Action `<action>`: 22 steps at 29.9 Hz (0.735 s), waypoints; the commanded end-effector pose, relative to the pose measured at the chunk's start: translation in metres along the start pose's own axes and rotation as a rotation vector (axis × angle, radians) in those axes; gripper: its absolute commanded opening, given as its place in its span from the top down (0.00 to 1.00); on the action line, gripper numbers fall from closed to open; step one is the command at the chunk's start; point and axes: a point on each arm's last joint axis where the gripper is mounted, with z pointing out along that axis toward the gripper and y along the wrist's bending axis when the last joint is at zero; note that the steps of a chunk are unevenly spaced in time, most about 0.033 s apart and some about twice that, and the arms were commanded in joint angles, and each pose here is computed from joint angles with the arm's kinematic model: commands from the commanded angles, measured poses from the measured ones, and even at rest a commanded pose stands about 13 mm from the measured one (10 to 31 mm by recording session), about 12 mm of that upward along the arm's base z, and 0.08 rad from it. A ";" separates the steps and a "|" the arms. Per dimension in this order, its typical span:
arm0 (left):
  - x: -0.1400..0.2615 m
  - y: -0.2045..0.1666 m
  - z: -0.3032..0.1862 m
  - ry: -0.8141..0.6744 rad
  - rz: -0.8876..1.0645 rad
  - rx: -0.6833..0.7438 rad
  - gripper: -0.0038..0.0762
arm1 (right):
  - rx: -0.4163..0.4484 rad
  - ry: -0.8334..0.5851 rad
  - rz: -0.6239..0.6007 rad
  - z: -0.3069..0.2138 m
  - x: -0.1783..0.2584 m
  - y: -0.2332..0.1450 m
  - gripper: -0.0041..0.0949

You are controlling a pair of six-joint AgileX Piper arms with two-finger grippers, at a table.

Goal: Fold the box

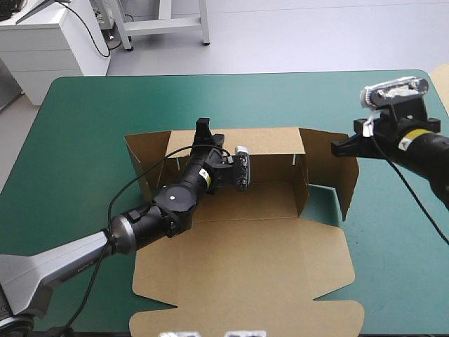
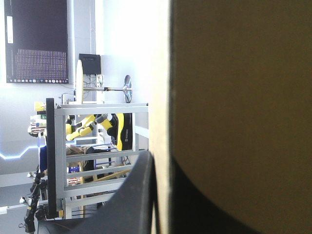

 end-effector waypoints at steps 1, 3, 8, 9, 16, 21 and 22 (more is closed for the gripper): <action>-0.003 0.015 -0.012 -0.036 -0.043 -0.042 0.96 | 0.027 -0.058 -0.013 0.012 -0.028 -0.005 0.98; -0.003 0.015 -0.012 -0.036 -0.043 -0.042 0.96 | 0.025 -0.027 -0.012 0.028 -0.036 -0.007 0.98; -0.003 0.015 -0.012 -0.043 -0.092 -0.036 0.96 | 0.015 0.079 -0.001 0.071 -0.051 -0.009 0.98; -0.003 0.015 -0.012 -0.043 -0.094 -0.036 0.96 | 0.012 0.092 0.002 0.079 -0.053 -0.010 0.98; 0.000 0.016 -0.012 -0.005 -0.106 -0.049 0.96 | 0.008 0.254 0.033 0.139 -0.052 -0.013 0.98; 0.000 0.016 -0.012 -0.005 -0.106 -0.049 0.96 | -0.017 0.380 0.057 0.168 -0.035 -0.012 0.98; 0.000 0.016 -0.012 -0.005 -0.106 -0.049 0.96 | -0.021 0.401 0.053 0.169 -0.033 -0.011 0.98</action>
